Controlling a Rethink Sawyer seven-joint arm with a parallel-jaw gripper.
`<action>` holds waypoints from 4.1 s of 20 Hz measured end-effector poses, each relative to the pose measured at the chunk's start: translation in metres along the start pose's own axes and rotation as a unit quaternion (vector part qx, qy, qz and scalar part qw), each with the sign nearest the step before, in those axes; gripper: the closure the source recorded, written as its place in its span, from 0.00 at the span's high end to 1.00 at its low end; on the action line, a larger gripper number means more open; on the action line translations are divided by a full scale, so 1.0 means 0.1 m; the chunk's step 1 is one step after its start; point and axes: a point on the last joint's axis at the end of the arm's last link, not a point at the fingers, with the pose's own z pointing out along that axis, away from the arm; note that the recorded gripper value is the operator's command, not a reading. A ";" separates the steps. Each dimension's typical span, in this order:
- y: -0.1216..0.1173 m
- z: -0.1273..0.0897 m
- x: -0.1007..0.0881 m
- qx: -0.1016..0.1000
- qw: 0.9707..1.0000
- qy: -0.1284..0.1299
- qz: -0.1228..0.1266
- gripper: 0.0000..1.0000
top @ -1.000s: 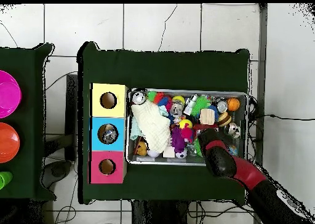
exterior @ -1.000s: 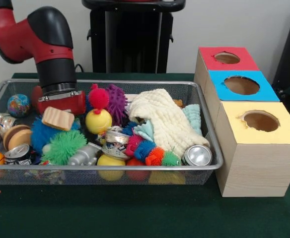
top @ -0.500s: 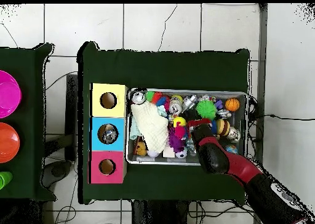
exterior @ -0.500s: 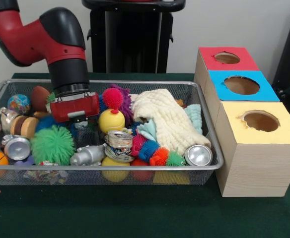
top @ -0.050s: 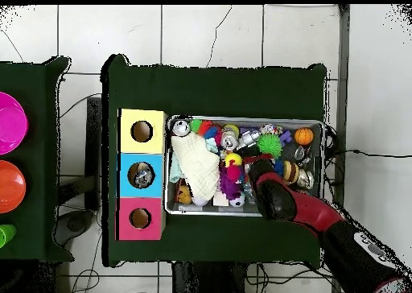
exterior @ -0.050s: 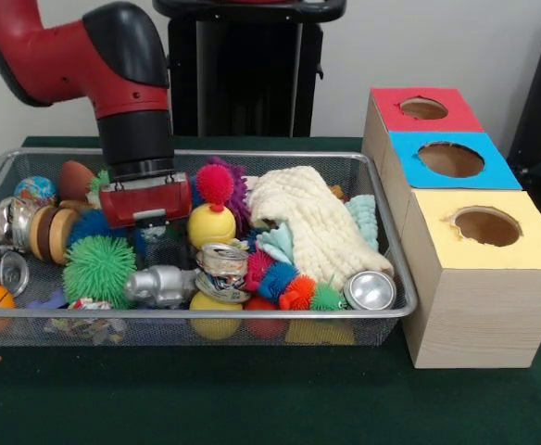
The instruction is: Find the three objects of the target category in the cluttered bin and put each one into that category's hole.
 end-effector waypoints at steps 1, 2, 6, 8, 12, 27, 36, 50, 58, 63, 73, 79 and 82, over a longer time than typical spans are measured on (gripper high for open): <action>0.01 -0.01 -0.02 -0.001 1.000 0.006 -0.002 1.00; 0.01 -0.03 -0.06 -0.004 1.000 0.015 -0.002 1.00; 0.04 -0.17 -0.20 -0.023 0.998 0.067 0.001 1.00; 0.08 -0.27 -0.27 -0.037 0.995 0.095 0.004 1.00; 0.17 -0.53 -0.46 -0.060 0.986 0.156 0.000 1.00; 0.60 -0.51 -0.39 -0.020 0.949 0.302 -0.090 1.00; 0.29 -0.46 -0.09 0.029 0.929 0.355 -0.098 1.00; -0.27 -0.32 0.23 0.086 0.905 0.402 -0.106 1.00; -0.42 -0.28 0.19 0.095 0.909 0.395 -0.090 1.00; -0.52 -0.24 0.20 0.079 0.925 0.369 -0.046 1.00; -0.59 -0.53 0.24 -0.003 0.947 0.311 0.075 1.00; -0.57 -0.69 0.19 -0.025 0.945 0.314 0.089 1.00; -0.54 -0.73 0.14 -0.035 0.942 0.322 0.088 1.00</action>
